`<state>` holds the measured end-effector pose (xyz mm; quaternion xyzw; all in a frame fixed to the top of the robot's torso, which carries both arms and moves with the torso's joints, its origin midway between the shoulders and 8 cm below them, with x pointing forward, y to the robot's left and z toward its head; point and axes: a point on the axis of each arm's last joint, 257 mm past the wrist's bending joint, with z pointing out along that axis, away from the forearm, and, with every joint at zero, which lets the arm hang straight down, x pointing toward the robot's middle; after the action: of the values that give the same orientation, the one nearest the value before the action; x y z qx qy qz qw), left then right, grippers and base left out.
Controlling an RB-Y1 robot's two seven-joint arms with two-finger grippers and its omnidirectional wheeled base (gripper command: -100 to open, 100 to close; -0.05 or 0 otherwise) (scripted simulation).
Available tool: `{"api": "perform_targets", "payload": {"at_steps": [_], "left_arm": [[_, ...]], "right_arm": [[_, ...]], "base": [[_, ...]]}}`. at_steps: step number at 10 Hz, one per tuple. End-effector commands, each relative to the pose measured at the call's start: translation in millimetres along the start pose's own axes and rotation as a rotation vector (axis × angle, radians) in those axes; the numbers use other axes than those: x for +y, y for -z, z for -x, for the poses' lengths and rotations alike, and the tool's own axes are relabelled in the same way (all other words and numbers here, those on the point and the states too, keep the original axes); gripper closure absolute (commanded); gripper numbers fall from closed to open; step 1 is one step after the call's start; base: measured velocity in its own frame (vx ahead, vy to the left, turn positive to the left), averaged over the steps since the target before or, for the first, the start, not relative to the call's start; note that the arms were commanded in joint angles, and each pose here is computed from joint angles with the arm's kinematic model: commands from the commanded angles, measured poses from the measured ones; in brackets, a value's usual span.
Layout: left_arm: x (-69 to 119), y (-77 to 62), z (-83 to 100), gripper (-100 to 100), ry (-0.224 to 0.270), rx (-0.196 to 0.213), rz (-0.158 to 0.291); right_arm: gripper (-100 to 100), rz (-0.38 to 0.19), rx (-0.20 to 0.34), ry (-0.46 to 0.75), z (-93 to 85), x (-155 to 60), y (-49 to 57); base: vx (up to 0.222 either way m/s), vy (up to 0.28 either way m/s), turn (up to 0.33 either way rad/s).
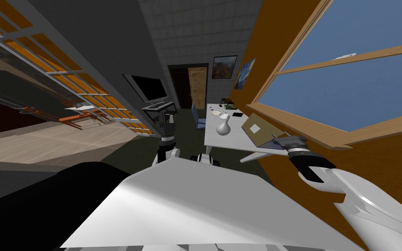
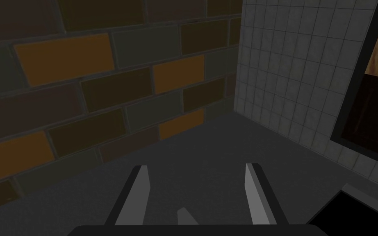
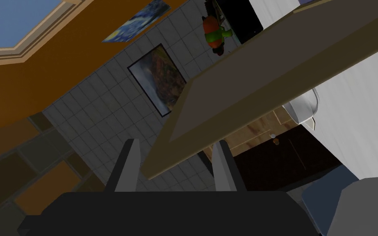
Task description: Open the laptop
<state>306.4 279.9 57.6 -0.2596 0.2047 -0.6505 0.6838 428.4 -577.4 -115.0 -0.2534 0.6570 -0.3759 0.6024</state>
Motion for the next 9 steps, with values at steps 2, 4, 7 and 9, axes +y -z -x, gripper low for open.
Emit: {"api": "perform_targets", "payload": {"at_steps": [2,4,7,9], "left_arm": [[0.0,0.0,0.0,0,0.0,0.0,0.0],[0.0,0.0,0.0,0,0.0,0.0,0.0],[0.0,0.0,0.0,0,0.0,0.0,0.0],[0.0,0.0,0.0,0,0.0,0.0,0.0]], "right_arm": [[100,0.041,0.011,-0.099,-20.0,-3,-5.9],[100,0.052,0.021,-0.139,-29.5,-7,-7.5],[100,0.061,0.035,-0.179,-40.8,-11,-8.4],[100,0.068,0.039,-0.218,-46.9,-17,-9.9]], "base": [[0.018,0.007,-0.027],[0.017,0.005,-0.019],[0.008,0.009,-0.012],[0.01,0.007,-0.019]]}}
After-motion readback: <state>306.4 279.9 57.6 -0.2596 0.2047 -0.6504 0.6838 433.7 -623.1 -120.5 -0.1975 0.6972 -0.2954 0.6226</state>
